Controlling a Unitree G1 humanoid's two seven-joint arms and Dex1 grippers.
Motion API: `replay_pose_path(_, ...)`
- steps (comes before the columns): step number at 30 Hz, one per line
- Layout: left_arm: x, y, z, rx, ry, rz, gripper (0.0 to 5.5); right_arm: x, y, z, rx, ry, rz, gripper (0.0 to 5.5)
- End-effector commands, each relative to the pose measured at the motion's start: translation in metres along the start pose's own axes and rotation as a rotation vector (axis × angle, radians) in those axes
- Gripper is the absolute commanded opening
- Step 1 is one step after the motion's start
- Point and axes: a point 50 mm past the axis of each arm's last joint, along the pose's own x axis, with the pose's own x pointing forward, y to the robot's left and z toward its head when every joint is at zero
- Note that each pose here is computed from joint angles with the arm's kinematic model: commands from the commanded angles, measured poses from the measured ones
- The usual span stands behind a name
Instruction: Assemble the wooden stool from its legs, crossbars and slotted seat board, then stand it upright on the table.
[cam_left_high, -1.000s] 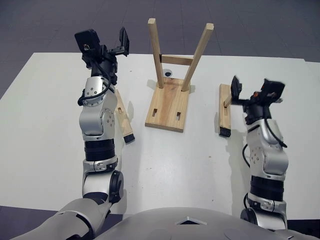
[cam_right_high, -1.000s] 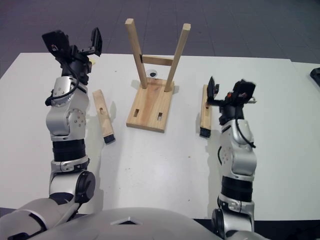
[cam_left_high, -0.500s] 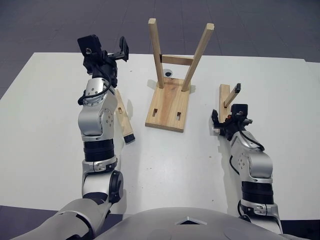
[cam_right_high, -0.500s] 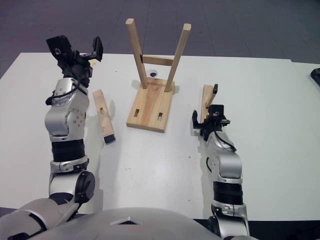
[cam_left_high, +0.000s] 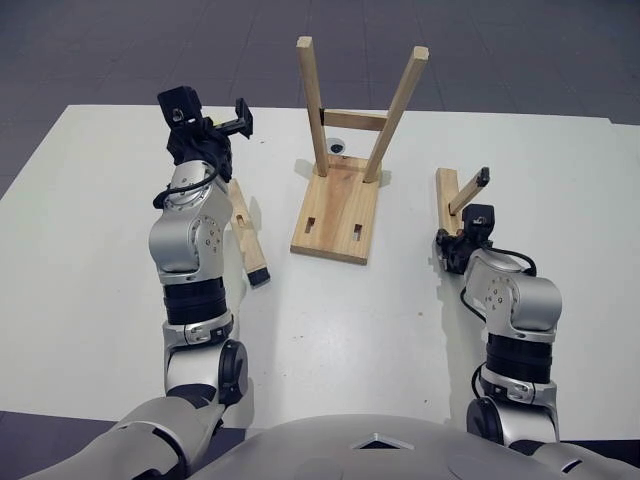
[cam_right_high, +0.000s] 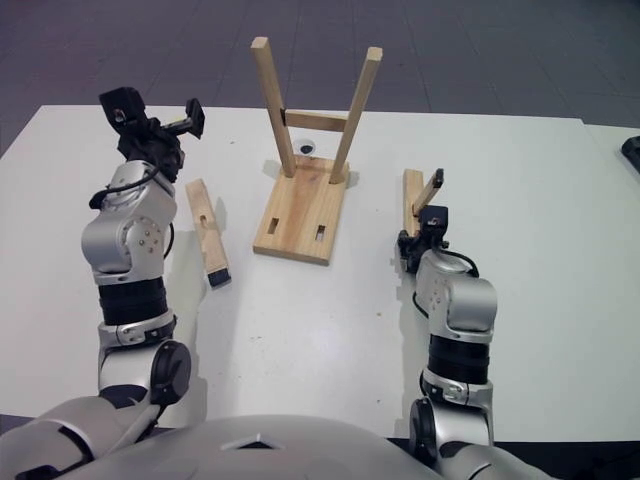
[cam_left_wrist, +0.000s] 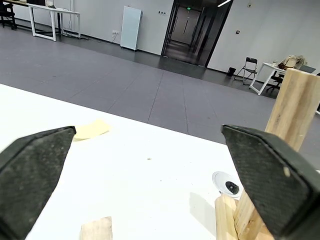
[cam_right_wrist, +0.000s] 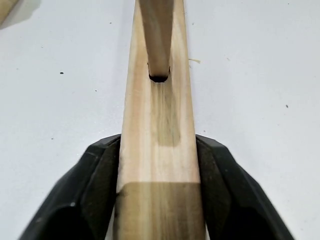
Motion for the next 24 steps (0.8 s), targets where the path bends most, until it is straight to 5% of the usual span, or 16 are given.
replay_pose_path(1, 0.001, -0.004, 0.006, 0.003, 0.000, -0.001, 5.40, -0.005, -0.001, 0.005, -0.036, 0.011, -0.014, 2.05)
replay_pose_path(12, 0.005, -0.001, -0.008, 0.014, 0.061, -0.015, 5.40, -0.013, -0.015, 0.020, -0.057, -0.233, -0.016, 2.05)
replay_pose_path(17, 0.006, 0.012, 0.011, -0.133, -0.016, -0.080, 5.40, -0.037, -0.035, 0.066, 0.057, -0.607, 0.038, 2.05)
replay_pose_path(24, -0.029, -0.019, 0.086, -0.478, -0.230, -0.749, 5.40, -0.102, -0.013, 0.133, -0.016, -1.086, 0.522, 2.05)
